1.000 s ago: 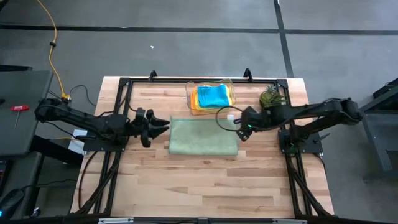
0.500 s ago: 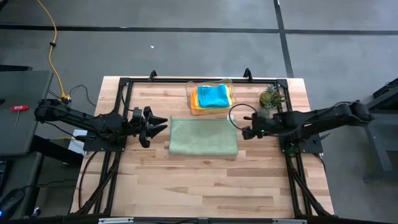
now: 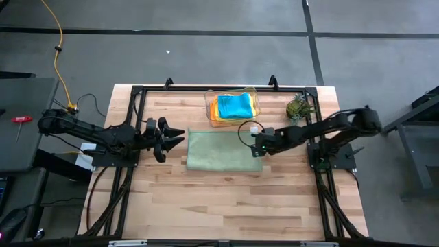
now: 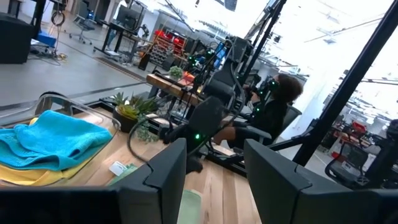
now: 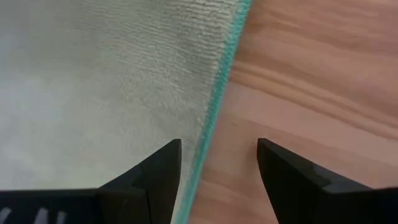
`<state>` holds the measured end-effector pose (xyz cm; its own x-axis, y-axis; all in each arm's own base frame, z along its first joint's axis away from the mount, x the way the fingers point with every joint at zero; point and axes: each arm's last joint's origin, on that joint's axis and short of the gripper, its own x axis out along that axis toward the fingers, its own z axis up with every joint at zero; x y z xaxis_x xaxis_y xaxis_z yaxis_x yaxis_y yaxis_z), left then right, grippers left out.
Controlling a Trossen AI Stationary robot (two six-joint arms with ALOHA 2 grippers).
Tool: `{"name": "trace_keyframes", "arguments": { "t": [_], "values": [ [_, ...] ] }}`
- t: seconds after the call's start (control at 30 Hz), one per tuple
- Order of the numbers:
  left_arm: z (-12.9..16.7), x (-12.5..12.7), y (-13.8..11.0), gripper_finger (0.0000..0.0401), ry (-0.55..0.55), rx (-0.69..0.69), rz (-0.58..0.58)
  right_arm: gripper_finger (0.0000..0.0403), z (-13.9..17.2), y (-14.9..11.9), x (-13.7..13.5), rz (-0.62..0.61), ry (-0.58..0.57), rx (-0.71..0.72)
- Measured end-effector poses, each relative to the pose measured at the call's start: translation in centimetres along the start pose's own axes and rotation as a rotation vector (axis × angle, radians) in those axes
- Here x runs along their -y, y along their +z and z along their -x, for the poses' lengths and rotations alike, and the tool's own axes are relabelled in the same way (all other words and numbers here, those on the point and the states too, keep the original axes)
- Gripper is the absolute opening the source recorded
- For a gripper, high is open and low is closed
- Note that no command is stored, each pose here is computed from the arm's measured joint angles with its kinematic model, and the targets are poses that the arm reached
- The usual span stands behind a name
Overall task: Fold microfiber towels
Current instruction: Fold the light green microfiber towel
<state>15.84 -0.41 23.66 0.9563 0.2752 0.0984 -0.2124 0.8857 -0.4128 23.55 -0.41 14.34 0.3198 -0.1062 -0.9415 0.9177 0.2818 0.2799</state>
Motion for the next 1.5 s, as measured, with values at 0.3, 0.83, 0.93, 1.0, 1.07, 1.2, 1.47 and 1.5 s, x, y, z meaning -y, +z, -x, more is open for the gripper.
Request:
{"name": "trace_keyframes", "arguments": {
  "t": [0.3,0.83,0.93,1.0,1.07,1.2,1.47,1.5],
  "values": [
    [0.0,0.0,0.0,0.0152,0.007,0.003,0.000,0.0200,-1.3,0.1,-0.7,-0.080,0.024,0.000],
    [0.0,-0.1,-0.2,0.0152,0.014,-0.014,-0.007,0.0121,-1.4,0.0,-1.0,-0.114,0.069,-0.054],
    [0.0,-0.1,-0.3,0.0152,0.019,-0.026,-0.012,0.0089,-1.7,-0.1,-1.0,-0.098,0.052,-0.056],
    [0.0,-0.1,-0.3,0.0152,0.020,-0.028,-0.013,0.0065,-2.1,-0.2,-0.9,-0.074,0.034,-0.060],
    [0.0,-0.2,-0.3,0.0152,0.021,-0.031,-0.014,0.0037,-2.3,-0.2,-0.9,-0.053,0.023,-0.059],
    [0.0,-0.2,-0.3,0.0152,0.020,-0.030,-0.013,0.0007,-1.9,-0.1,-0.8,0.005,0.032,-0.058],
    [0.0,-0.2,-0.3,0.0152,0.023,-0.029,-0.013,0.0001,2.1,-1.4,3.8,0.035,-0.088,-0.113],
    [0.0,-0.2,-0.3,0.0152,0.025,-0.031,-0.014,0.0001,2.6,-1.8,4.6,0.019,-0.099,-0.121]
  ]
}}
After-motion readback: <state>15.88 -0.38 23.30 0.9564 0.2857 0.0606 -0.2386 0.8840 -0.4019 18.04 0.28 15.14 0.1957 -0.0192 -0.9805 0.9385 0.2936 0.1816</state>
